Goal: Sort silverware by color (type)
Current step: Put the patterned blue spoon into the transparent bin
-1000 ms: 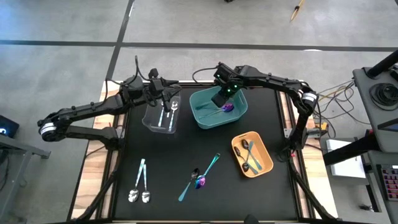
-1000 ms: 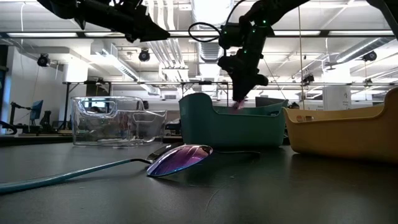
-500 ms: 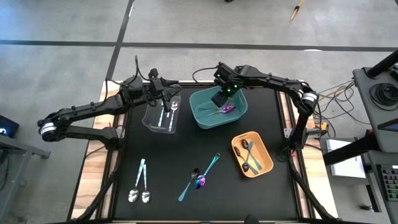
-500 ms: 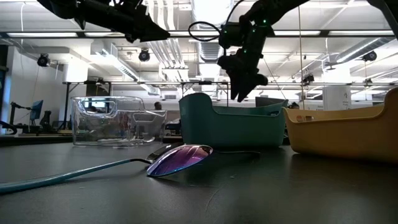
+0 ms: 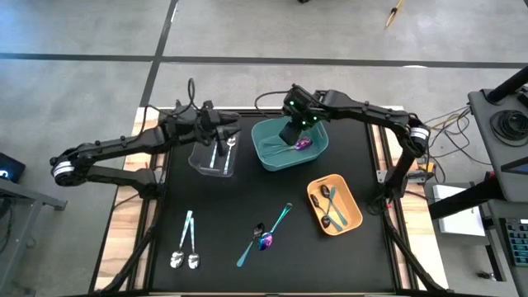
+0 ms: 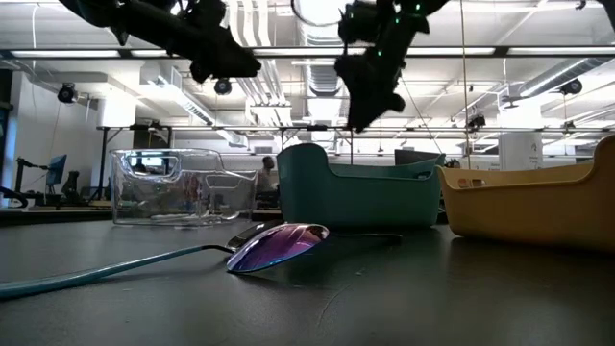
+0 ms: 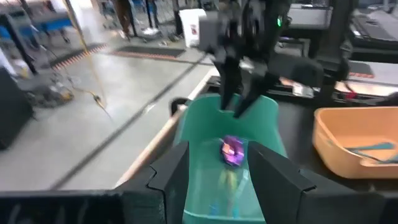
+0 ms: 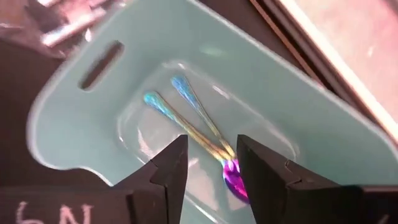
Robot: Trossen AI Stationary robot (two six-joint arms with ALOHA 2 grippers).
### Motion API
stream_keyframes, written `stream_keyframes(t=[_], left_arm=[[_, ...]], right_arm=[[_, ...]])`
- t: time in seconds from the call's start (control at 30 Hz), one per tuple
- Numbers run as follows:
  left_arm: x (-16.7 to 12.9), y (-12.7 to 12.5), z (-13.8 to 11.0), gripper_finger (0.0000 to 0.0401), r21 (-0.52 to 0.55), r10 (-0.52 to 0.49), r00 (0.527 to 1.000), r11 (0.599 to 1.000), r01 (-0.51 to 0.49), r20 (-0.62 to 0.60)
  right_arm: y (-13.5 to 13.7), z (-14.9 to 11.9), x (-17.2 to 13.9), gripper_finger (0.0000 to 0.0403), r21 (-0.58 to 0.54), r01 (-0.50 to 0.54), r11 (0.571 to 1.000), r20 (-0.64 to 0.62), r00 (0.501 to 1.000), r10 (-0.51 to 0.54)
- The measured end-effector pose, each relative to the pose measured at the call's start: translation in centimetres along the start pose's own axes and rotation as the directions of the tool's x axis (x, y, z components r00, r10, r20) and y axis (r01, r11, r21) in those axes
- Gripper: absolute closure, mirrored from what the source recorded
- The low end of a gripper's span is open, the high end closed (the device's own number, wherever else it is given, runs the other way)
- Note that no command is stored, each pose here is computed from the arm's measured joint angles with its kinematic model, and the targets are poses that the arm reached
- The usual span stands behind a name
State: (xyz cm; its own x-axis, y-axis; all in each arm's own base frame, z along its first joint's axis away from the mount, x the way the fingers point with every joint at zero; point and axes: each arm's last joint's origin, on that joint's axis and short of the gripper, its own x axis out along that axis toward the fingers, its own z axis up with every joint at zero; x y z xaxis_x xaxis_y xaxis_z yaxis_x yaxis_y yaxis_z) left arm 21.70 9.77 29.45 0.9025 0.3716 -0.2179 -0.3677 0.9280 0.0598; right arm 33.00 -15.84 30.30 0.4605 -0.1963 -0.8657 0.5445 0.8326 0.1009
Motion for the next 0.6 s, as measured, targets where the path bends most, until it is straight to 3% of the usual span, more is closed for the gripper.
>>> stream_keyframes(t=[0.13,0.33,0.6], left_arm=[[0.0,-1.6,-0.3,0.0255,-0.047,-0.069,0.997,0.997,0.067,-0.04],[-0.4,-4.4,-1.1,0.0256,-0.146,-0.184,0.972,0.976,0.163,-0.147],[-2.0,-8.3,-3.3,0.0256,-0.353,-0.322,0.869,0.917,0.187,-0.377]], right_arm=[[2.2,-0.1,-1.4,0.0279,-0.098,0.011,0.995,0.069,0.998,-0.004],[5.8,-0.3,-3.2,0.0277,-0.237,-0.044,0.971,0.173,0.981,0.087],[10.3,-1.0,-3.9,0.0281,-0.414,-0.086,0.906,0.255,0.944,0.207]])
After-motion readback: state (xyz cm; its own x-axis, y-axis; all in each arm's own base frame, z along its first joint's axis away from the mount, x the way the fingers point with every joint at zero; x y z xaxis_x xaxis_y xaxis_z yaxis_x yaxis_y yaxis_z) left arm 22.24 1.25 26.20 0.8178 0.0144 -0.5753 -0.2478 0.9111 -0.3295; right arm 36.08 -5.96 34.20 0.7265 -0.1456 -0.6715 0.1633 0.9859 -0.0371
